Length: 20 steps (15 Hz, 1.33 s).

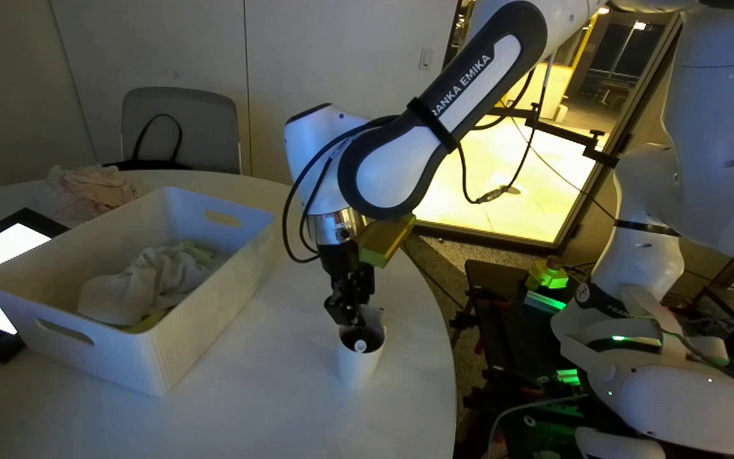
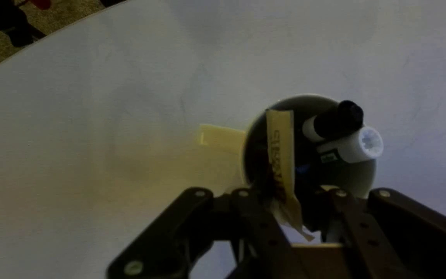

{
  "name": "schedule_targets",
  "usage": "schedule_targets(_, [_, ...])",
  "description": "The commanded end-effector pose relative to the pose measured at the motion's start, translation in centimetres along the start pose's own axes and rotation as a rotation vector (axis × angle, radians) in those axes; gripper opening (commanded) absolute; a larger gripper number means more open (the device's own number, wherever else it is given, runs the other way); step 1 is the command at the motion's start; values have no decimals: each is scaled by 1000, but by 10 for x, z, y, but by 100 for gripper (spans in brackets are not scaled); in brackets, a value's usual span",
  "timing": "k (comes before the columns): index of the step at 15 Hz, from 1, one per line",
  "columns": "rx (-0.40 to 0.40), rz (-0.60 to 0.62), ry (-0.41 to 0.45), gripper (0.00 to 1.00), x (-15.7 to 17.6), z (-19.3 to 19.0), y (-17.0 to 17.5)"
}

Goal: Put the green towel in the basket, then put the two markers in the cup, then put the other green towel in the basket, then the black tape in the cup, then the white towel in the basket

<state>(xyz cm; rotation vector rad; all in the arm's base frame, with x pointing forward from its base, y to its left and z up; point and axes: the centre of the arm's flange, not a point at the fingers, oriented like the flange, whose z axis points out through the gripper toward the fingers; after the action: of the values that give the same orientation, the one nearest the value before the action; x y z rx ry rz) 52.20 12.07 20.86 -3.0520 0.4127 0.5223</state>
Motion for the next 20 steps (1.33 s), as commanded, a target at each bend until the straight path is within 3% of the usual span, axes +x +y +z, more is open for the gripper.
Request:
schedule_targets(1, [28,17,13,11,-5,6,0])
schedule_targets(9, [17,24,45,15,2,8,-9])
schedule_targets(10, [25,27,51,38,2,6,-9])
schedule_targets(12, [28,29,58,40,1,5,-10])
schedule_targets(15, [32,32,70,58,-4,-3,-9])
schedule_targets(20, [36,10,76,66,-24,-41,-5])
